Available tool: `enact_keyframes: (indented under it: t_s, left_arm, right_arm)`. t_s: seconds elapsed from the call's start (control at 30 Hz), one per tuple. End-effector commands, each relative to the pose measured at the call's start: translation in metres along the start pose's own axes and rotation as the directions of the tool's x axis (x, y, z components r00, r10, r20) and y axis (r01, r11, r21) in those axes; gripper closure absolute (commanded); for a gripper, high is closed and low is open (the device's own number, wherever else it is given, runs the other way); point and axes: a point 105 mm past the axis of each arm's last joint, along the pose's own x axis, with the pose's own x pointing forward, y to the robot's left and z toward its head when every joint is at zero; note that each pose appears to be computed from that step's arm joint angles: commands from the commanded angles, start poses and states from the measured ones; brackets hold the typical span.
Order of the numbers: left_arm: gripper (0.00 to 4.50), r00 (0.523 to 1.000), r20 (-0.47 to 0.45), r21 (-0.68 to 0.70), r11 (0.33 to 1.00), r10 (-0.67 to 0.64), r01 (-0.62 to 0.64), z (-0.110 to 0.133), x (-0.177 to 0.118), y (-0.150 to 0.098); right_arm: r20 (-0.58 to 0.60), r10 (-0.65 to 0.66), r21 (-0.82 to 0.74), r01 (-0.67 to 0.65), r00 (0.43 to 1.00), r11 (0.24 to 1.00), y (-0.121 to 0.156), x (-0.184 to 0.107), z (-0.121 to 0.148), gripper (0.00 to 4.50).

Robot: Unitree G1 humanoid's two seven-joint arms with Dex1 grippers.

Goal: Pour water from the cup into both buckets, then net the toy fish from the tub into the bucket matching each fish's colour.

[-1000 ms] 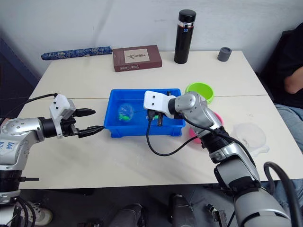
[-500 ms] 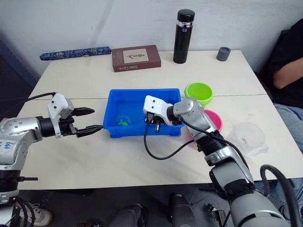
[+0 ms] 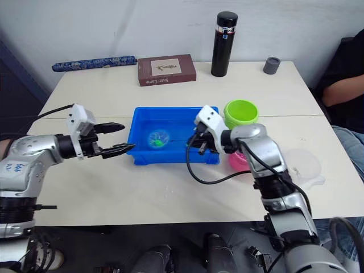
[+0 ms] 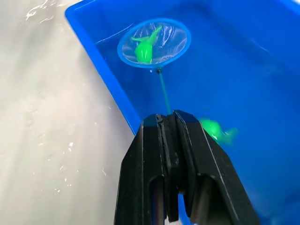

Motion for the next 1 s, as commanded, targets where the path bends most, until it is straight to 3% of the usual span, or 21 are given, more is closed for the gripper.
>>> enact_keyframes:
  t_s: [0.03, 0.17, 0.4, 0.53, 0.7, 0.83, 0.9, 1.0]
  left_arm:
    - [0.1, 0.985, 0.116, -0.019, 0.991, -0.129, 0.132, 0.022, 0.029, -0.023]
    - [0.1, 0.968, 0.167, -0.044, 0.979, -0.187, 0.197, 0.027, 0.052, -0.037]
    - [0.1, 0.945, 0.22, -0.046, 0.965, -0.243, 0.259, 0.036, 0.083, -0.053]
    - [0.1, 0.931, 0.232, -0.02, 0.955, -0.283, 0.295, 0.042, 0.095, -0.061]
    - [0.1, 0.927, 0.236, -0.007, 0.953, -0.293, 0.303, 0.042, 0.099, -0.062]
    - [0.1, 0.931, 0.238, -0.005, 0.958, -0.276, 0.286, 0.04, 0.099, -0.058]
    - [0.1, 0.936, 0.233, -0.005, 0.962, -0.264, 0.273, 0.038, 0.096, -0.056]
    - [0.1, 0.941, 0.232, -0.005, 0.967, -0.248, 0.256, 0.036, 0.093, -0.053]
  right_arm:
    - [0.094, -0.181, 0.043, 0.177, 0.979, 0.983, -0.005, -0.048, 0.012, 4.5]
    - [0.101, -0.314, 0.084, 0.306, 0.944, 0.948, -0.005, -0.077, 0.007, 4.5]
    - [0.094, -0.568, 0.115, 0.558, 0.817, 0.822, -0.014, -0.127, 0.003, 4.5]
    - [0.044, -0.695, 0.043, 0.694, 0.717, 0.719, -0.028, -0.159, -0.006, 4.5]
    - [0.006, -0.771, -0.118, 0.766, 0.636, 0.631, -0.047, -0.177, -0.014, 4.5]
    - [0.0, -0.785, -0.371, 0.729, 0.619, 0.575, -0.062, -0.175, -0.018, 4.5]
    - [0.002, -0.778, -0.57, 0.64, 0.628, 0.515, -0.067, -0.17, -0.017, 4.5]
    - [-0.018, -0.775, -0.829, 0.424, 0.631, 0.365, -0.076, -0.167, -0.02, 4.5]
